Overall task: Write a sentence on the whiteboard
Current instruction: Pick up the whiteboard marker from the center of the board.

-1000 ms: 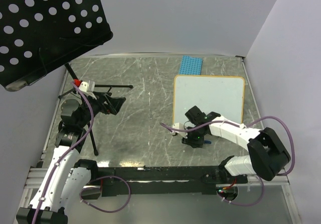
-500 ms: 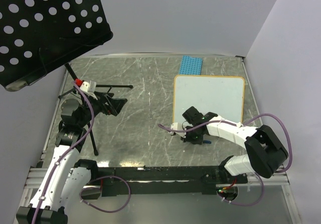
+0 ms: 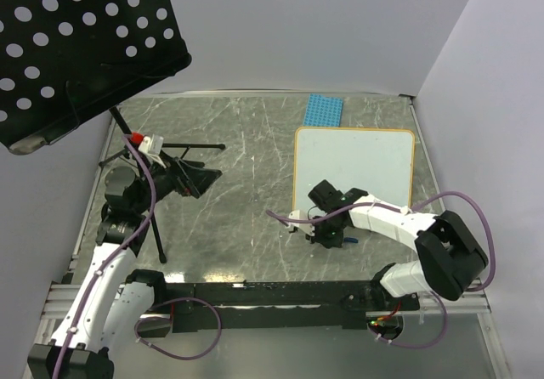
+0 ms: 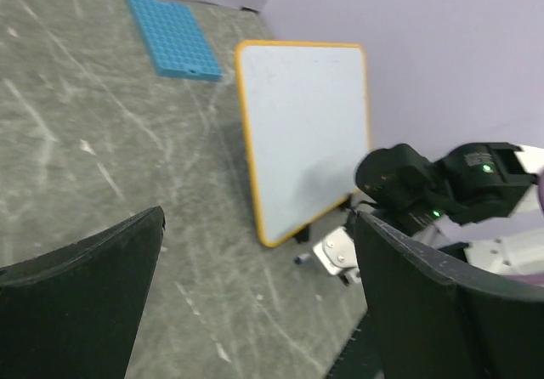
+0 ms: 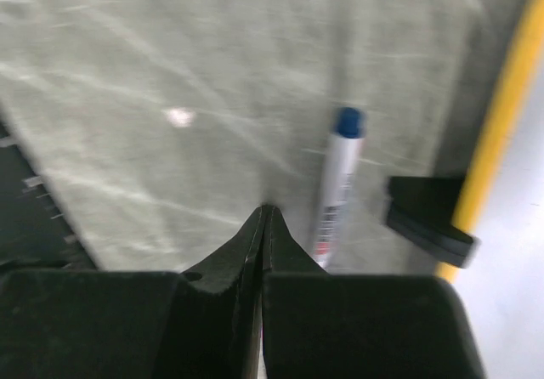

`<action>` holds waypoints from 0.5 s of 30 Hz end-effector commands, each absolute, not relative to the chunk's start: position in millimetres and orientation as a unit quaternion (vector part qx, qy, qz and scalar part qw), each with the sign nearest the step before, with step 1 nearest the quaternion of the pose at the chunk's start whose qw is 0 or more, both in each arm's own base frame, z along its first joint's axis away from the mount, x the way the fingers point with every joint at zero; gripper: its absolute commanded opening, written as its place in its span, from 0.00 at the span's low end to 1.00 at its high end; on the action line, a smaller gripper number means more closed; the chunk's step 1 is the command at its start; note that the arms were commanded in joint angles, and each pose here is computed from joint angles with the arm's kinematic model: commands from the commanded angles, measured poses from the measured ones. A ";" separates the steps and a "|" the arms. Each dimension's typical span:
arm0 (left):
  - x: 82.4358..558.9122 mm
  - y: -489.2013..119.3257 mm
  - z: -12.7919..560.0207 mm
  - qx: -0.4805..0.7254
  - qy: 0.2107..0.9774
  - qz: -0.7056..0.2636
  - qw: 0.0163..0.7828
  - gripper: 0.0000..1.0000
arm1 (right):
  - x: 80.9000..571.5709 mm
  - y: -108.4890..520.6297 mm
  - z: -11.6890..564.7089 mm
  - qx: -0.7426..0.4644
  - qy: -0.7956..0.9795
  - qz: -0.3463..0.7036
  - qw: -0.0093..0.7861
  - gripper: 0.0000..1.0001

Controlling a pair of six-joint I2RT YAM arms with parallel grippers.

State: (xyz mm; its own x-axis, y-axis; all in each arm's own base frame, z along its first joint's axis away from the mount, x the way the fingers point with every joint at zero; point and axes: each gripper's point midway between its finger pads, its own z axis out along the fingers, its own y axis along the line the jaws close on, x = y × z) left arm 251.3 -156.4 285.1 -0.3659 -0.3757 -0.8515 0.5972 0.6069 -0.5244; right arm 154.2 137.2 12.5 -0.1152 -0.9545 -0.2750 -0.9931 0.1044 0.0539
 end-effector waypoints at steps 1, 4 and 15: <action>228.3 -175.3 293.1 0.082 0.683 -0.506 0.520 0.97 | 147.0 161.4 46.9 -0.672 0.710 0.172 0.119 0.00; 221.9 -183.0 283.6 0.080 0.688 -0.511 0.509 0.98 | 154.3 161.2 47.9 -0.668 0.716 0.160 0.124 0.00; 216.0 -191.7 278.0 0.086 0.696 -0.506 0.502 0.97 | 172.2 137.3 56.1 -0.639 0.740 0.126 0.169 0.58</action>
State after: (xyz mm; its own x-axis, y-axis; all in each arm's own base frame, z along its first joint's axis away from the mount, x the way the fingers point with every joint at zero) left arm 214.7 -192.6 267.2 -0.5123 -0.3702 -0.7749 0.6137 0.4734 -0.6319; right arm 165.9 146.3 51.9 -0.1249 -0.9078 -0.4003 -0.9908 0.1351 0.0027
